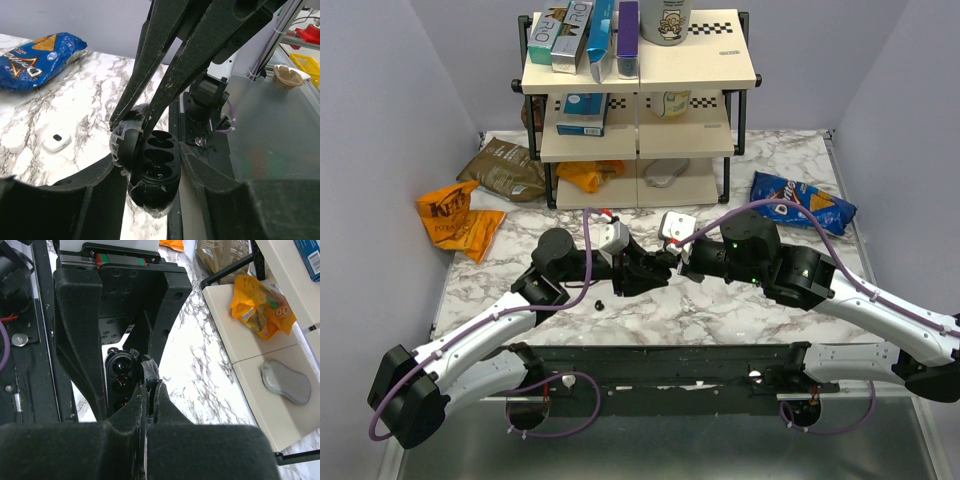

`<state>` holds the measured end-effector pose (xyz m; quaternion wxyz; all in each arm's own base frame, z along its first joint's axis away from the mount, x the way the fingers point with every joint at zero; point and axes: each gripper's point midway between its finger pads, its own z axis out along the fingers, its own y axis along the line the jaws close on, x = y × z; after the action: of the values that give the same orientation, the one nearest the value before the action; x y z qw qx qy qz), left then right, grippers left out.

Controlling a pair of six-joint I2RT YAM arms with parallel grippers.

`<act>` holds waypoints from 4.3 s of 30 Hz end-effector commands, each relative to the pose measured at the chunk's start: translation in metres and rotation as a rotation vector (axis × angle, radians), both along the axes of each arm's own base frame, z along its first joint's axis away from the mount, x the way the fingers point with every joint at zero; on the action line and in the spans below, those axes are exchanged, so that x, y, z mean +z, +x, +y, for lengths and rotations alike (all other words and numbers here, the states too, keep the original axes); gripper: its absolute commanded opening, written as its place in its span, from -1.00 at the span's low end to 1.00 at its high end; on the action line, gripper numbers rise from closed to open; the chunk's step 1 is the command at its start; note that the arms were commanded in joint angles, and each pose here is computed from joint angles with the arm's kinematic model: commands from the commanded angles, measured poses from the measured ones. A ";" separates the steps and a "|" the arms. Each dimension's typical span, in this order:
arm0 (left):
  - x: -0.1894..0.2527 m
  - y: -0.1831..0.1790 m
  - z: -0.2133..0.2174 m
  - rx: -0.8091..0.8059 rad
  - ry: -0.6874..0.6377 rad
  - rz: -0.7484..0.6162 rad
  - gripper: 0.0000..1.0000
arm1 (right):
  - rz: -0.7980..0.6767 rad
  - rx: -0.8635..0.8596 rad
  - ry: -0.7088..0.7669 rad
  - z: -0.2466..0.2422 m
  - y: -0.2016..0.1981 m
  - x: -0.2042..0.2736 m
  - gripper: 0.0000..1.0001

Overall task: Insert the wireless bluetooth earbuds into the charging case
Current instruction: Open the charging case, then pick up the earbud from the center of the board.

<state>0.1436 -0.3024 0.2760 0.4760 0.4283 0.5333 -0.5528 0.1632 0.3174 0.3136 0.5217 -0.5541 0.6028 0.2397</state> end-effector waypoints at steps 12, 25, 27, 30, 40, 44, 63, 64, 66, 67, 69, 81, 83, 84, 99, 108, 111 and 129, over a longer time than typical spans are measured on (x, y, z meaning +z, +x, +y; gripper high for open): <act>-0.001 0.001 0.003 0.022 -0.021 -0.028 0.31 | -0.003 0.011 0.034 0.002 -0.004 0.015 -0.99; 0.004 0.002 0.003 0.028 -0.034 -0.042 -0.15 | 0.003 0.015 0.035 0.003 -0.005 0.014 -0.99; 0.006 0.002 0.003 0.029 -0.043 -0.047 -0.34 | 0.006 0.016 0.031 0.003 -0.005 0.012 -0.99; 0.007 0.001 0.002 0.027 -0.052 -0.045 -0.67 | 0.011 0.022 0.028 0.003 -0.006 0.010 -0.99; 0.007 0.001 0.003 0.061 -0.080 -0.043 -1.00 | 0.022 0.006 0.034 0.005 -0.004 0.012 -0.83; 0.009 0.005 0.006 0.118 -0.115 -0.042 -1.00 | 0.041 -0.084 0.090 0.001 0.005 0.023 0.27; -0.013 0.027 0.076 0.650 -0.279 -0.014 -1.00 | 0.432 -0.654 0.221 -0.038 0.082 -0.110 0.25; -0.008 0.024 0.080 0.660 -0.296 -0.022 -1.00 | 0.464 -0.645 0.192 -0.032 0.080 -0.121 0.22; -0.010 0.024 0.083 0.675 -0.288 -0.013 -1.00 | 0.559 -0.601 0.118 -0.013 0.075 -0.151 0.15; -0.006 0.023 0.087 0.683 -0.304 -0.013 -1.00 | 0.585 -0.585 0.094 -0.007 0.073 -0.160 0.14; -0.008 0.022 0.090 0.693 -0.292 -0.008 -1.00 | 0.612 -0.550 0.080 0.004 0.071 -0.169 0.11; -0.005 0.022 0.111 0.760 -0.326 0.011 -1.00 | 0.827 -0.391 0.041 0.060 0.053 -0.211 0.22; -0.006 0.022 0.110 0.758 -0.319 0.011 -1.00 | 0.849 -0.385 0.039 0.065 0.052 -0.215 0.22; -0.006 0.022 0.109 0.755 -0.318 0.011 -1.00 | 0.861 -0.393 0.036 0.068 0.054 -0.220 0.22; -0.011 0.022 0.104 0.747 -0.298 0.021 -1.00 | 0.898 -0.463 -0.010 0.070 0.060 -0.249 0.14; -0.015 0.022 0.103 0.748 -0.289 0.029 -1.00 | 0.896 -0.550 -0.036 0.061 0.067 -0.267 0.07; -0.016 0.023 0.103 0.748 -0.286 0.030 -1.00 | 0.891 -0.569 -0.045 0.058 0.068 -0.271 0.06; -0.019 0.023 0.102 0.750 -0.281 0.042 -1.00 | 0.876 -0.662 -0.104 0.038 0.069 -0.291 0.05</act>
<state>0.1653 -0.2001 0.2622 0.6911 0.1296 0.5748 -0.4186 0.2319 0.3671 0.0400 0.2487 -0.2192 0.9014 0.2784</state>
